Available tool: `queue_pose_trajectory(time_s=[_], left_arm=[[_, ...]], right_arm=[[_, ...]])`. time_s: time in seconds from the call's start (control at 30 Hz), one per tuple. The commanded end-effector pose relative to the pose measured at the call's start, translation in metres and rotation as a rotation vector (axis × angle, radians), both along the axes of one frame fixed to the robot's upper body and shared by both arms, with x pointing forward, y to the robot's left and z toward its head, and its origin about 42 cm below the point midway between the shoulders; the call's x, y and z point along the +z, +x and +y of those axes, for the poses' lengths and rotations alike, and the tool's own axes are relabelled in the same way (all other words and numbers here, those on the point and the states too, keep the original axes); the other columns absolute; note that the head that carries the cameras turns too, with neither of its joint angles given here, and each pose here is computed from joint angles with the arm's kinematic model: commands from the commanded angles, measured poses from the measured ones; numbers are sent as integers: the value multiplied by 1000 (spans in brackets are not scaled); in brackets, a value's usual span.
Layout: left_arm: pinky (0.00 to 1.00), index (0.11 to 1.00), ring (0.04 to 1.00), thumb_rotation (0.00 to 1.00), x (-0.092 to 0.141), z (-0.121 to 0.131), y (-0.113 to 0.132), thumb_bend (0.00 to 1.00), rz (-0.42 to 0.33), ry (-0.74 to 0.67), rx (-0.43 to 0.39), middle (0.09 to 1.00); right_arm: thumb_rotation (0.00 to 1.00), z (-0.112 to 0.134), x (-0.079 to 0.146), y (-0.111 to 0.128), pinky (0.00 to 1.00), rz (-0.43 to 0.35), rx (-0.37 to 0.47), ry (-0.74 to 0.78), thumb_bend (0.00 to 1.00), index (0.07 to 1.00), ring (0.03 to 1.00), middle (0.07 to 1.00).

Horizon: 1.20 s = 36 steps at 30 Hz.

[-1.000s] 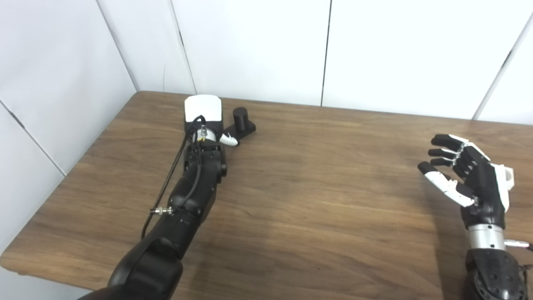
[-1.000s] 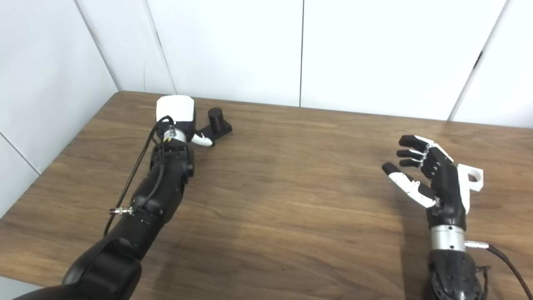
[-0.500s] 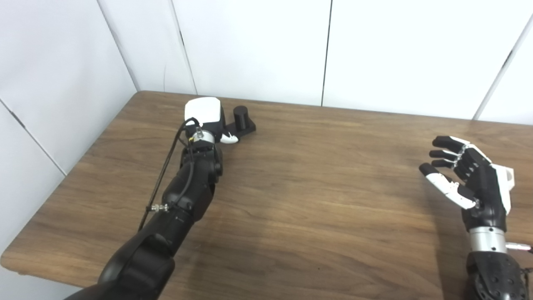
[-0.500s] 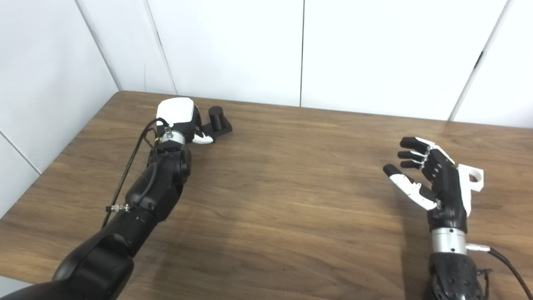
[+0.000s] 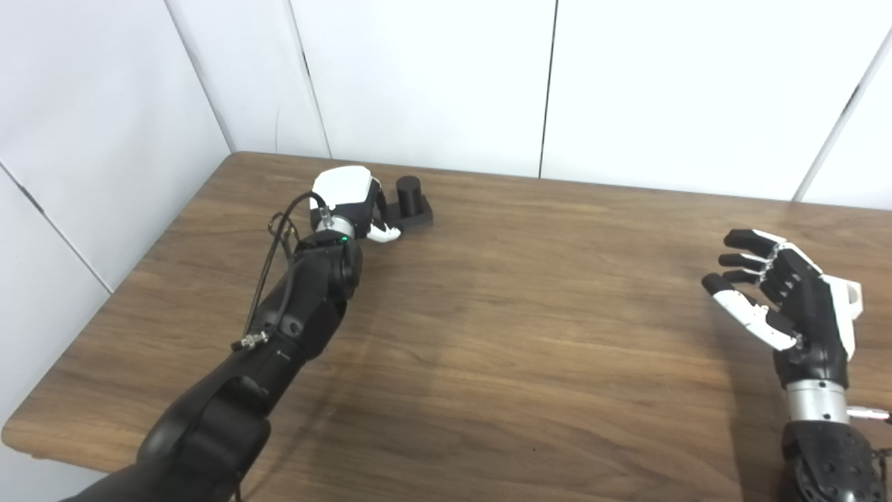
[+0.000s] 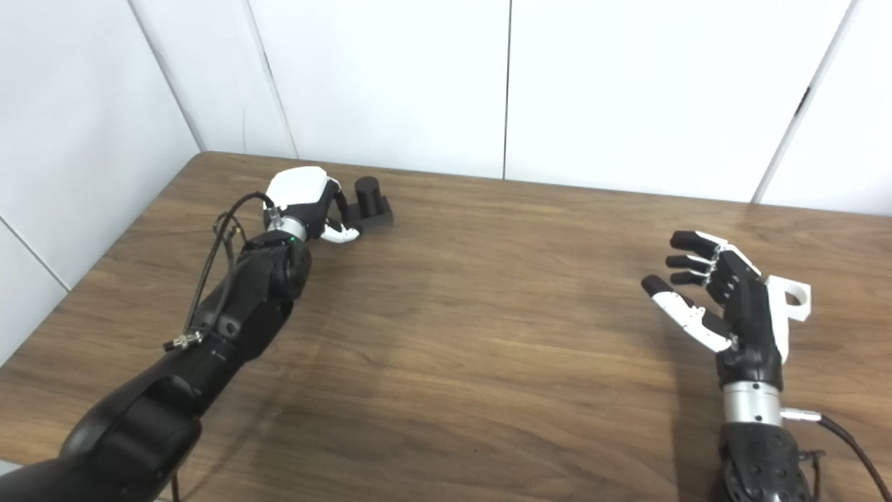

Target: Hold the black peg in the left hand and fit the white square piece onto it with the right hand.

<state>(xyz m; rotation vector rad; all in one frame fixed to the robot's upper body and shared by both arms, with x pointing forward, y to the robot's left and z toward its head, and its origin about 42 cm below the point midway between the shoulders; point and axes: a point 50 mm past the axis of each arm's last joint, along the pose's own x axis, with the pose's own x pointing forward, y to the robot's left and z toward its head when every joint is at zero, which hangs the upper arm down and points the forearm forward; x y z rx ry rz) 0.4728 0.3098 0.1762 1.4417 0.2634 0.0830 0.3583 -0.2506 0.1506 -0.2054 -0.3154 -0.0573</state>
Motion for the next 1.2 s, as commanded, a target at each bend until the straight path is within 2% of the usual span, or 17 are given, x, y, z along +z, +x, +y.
queue_pose_trajectory(time_s=[0.0,0.13,0.17,0.2,0.3,0.57,0.83,1.17], left_arm=[[583,607,774,233,-18,15,-7,757,81,8,27,803],[602,595,788,213,-22,15,-11,753,88,-7,4,814],[615,570,793,180,-23,15,-11,702,89,-16,-2,818],[624,525,793,117,-24,16,-11,593,89,-21,-9,818],[629,496,788,77,-26,17,-12,527,77,-29,-56,807],[614,491,770,65,-22,12,-18,520,17,-119,-217,785],[639,489,783,68,-15,2,-21,524,2,-173,-319,796],[720,491,810,74,-10,-9,-26,522,134,-282,-571,795]], right_arm=[[321,0,21,4,565,-78,3,6,693,675,648,712],[319,-1,23,3,555,-89,2,0,683,676,645,713],[316,0,23,3,555,-91,2,1,682,676,644,712],[312,0,23,3,555,-93,3,2,678,676,644,712],[313,0,22,3,555,-93,3,2,678,677,641,713],[352,-2,23,3,556,-85,-13,-6,704,676,643,710],[353,-4,24,3,562,-89,-13,-17,693,683,649,714],[349,-3,24,2,564,-93,-12,-21,675,687,654,719]])
